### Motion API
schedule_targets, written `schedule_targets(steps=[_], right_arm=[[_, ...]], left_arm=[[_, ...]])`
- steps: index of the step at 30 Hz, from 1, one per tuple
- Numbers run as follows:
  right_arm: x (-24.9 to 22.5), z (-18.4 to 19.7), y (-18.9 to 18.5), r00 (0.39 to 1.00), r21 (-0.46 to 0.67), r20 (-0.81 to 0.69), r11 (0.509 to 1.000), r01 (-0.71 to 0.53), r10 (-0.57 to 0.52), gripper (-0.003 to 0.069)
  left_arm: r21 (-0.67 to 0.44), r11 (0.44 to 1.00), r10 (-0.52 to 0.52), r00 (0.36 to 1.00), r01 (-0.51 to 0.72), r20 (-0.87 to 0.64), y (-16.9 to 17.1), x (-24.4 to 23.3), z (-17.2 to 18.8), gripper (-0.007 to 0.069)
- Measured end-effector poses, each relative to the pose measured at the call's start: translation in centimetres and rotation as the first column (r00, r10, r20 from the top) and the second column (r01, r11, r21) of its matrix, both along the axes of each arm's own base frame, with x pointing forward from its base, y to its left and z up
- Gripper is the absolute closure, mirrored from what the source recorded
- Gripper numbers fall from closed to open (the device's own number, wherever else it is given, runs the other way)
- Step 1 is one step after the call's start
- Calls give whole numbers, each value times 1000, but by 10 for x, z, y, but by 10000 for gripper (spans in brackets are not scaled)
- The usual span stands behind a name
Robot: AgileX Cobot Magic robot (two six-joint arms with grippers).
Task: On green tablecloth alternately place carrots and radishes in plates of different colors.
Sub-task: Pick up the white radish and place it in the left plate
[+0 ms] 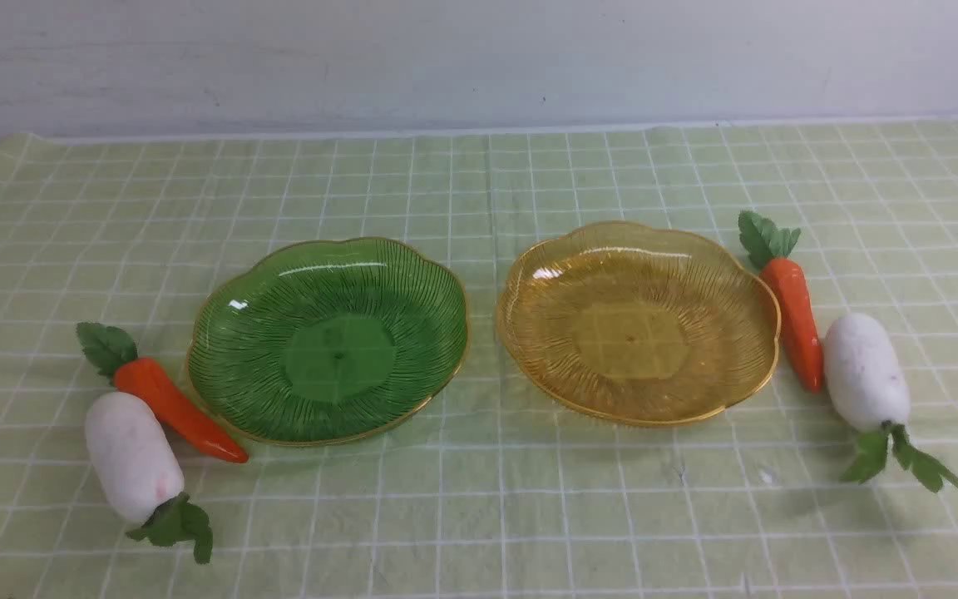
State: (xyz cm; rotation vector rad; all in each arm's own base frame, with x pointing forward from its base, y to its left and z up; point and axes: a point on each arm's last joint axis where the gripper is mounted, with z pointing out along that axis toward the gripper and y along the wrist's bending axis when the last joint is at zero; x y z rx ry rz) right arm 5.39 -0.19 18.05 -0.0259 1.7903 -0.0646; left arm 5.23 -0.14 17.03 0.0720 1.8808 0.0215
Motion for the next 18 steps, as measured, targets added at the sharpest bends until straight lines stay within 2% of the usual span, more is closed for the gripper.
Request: schedule_targets(steps=[13, 15, 16, 18], right_arm=[[0, 0, 0, 1000, 1, 0, 1000, 0, 0, 673], [0, 0, 0, 1000, 1, 0, 1000, 0, 0, 673], [0, 0, 0, 1000, 1, 0, 1000, 0, 0, 673], [0, 0, 0, 1000, 1, 0, 1000, 0, 0, 673]], left_arm=[[29, 1000, 0, 1000, 0, 11, 1, 0, 1, 633], [-45, 998, -30, 999, 32, 44, 0, 1, 4, 633], [-84, 996, 18, 998, -13, 65, -1, 2, 6, 633], [-194, 981, 38, 994, -17, 102, -2, 3, 10, 633]])
